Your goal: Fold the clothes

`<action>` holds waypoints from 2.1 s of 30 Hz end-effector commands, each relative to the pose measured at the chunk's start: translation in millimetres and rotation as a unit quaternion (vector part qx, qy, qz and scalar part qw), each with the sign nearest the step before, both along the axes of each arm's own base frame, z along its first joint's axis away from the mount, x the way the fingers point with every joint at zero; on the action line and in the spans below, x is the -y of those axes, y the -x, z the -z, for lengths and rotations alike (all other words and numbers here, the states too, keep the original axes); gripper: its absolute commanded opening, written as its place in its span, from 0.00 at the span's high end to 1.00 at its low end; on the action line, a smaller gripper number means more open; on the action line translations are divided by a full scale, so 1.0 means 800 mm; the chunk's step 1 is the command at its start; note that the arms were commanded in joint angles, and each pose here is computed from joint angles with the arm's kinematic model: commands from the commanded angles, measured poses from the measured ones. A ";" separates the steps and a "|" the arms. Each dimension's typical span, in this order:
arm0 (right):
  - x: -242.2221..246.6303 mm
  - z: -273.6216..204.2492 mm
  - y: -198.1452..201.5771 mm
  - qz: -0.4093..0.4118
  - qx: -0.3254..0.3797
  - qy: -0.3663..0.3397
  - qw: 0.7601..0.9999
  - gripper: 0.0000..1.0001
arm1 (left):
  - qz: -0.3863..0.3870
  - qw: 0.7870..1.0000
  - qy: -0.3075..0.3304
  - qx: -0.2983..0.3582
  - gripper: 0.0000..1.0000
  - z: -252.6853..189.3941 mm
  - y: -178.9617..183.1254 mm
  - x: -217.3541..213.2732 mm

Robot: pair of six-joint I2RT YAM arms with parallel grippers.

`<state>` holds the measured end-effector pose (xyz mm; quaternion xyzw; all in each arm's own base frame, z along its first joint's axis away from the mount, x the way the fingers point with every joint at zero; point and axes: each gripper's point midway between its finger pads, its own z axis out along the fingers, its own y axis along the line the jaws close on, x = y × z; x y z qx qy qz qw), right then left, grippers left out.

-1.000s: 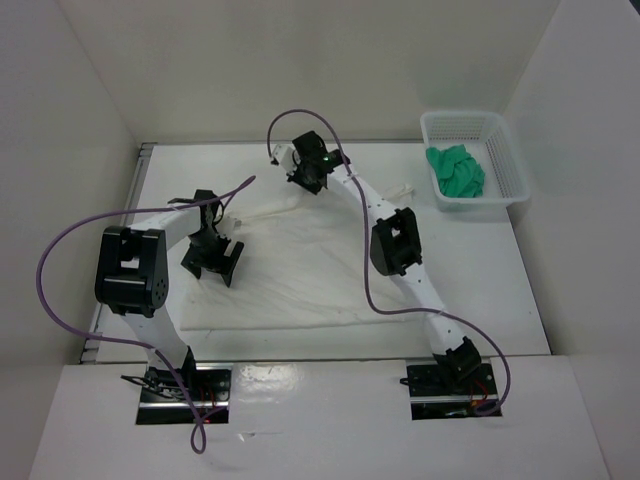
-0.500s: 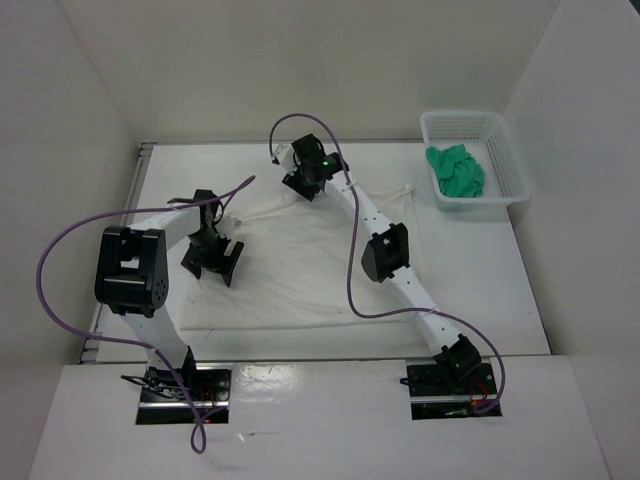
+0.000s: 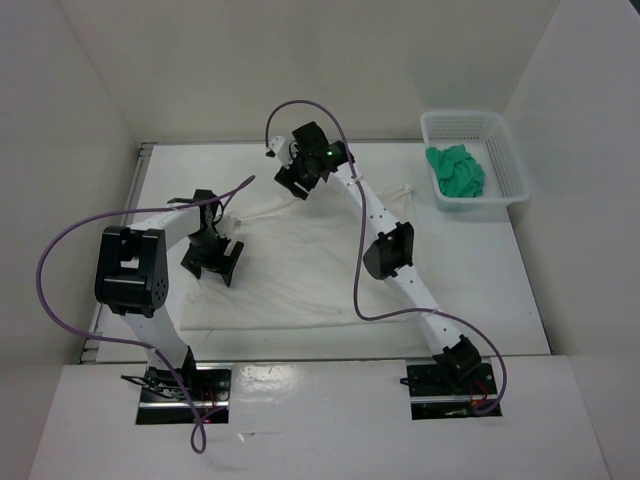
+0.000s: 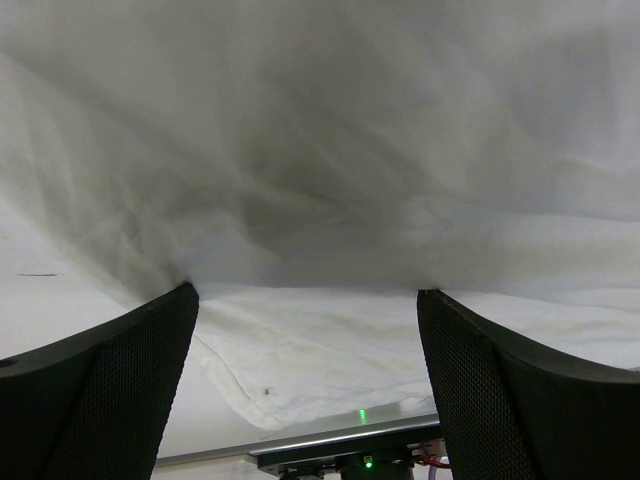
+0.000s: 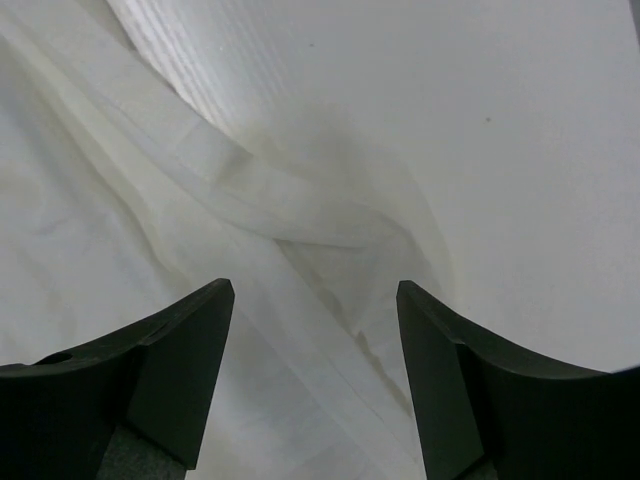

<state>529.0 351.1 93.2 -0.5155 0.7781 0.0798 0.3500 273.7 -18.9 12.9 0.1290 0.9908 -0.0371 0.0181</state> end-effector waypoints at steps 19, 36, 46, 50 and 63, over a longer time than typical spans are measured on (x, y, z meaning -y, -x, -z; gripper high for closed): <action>-0.055 0.049 0.009 -0.049 0.021 0.004 0.999 0.17 | 0.009 0.999 0.032 -0.017 0.04 0.017 0.009 0.009; -0.045 0.056 -0.045 0.023 0.094 0.007 0.995 0.12 | 0.013 0.999 0.041 -0.022 0.04 0.016 0.012 0.012; -0.010 0.054 -0.094 0.115 0.164 0.025 0.980 0.09 | 0.013 0.998 0.051 -0.022 0.04 0.016 0.012 0.016; 0.010 0.046 -0.109 0.138 0.177 0.029 0.974 0.08 | 0.018 0.998 0.051 -0.021 0.04 0.016 0.012 0.016; 0.068 -0.008 -0.156 0.207 0.232 0.008 0.950 0.03 | 0.018 0.998 0.055 -0.022 0.04 0.016 0.012 0.018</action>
